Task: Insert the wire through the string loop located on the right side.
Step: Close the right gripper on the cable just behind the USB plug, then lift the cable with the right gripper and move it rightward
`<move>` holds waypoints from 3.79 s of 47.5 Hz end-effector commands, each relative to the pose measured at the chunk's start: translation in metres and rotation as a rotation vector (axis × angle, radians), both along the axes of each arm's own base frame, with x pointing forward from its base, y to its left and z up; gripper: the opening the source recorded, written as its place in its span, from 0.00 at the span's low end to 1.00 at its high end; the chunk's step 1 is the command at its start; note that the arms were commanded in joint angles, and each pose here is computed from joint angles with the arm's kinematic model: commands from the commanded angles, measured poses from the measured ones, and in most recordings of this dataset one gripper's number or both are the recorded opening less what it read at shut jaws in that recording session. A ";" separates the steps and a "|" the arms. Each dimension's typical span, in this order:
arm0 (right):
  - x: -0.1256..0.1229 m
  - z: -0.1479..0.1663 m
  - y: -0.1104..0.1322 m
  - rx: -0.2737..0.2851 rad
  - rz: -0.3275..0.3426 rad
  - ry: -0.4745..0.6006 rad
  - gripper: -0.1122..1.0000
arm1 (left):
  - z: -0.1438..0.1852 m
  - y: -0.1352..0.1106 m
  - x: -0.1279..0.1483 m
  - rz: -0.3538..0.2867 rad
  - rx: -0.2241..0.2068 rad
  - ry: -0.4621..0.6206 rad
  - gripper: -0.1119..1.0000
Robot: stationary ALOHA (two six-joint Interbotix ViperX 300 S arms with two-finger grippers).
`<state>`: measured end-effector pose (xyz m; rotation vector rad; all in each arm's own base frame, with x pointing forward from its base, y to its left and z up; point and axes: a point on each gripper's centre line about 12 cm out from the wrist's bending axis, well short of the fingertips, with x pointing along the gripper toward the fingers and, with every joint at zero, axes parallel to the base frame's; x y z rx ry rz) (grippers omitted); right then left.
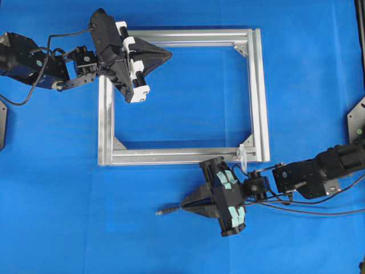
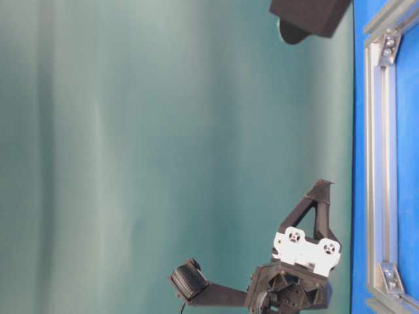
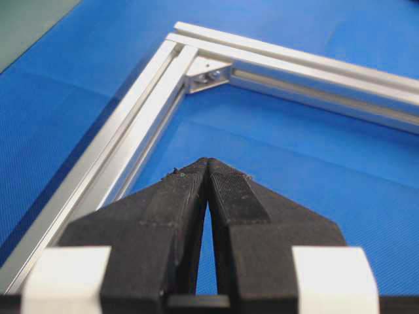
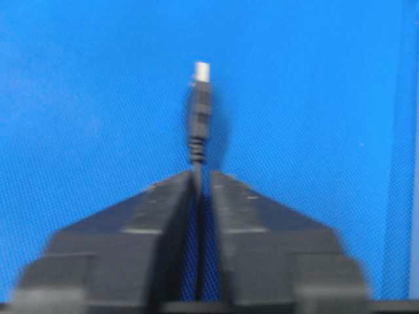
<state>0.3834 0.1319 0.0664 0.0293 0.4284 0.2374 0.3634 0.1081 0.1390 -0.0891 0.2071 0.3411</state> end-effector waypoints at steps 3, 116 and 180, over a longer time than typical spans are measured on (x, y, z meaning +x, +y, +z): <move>0.003 0.009 0.003 0.010 0.005 -0.028 0.08 | 0.014 0.000 0.002 -0.004 0.013 -0.041 0.10; -0.001 0.077 0.001 0.023 0.024 -0.064 0.08 | 0.015 0.000 0.002 -0.003 0.010 -0.044 0.10; -0.177 0.072 -0.052 0.007 0.061 0.095 0.08 | 0.015 0.000 0.002 -0.003 0.010 -0.044 0.10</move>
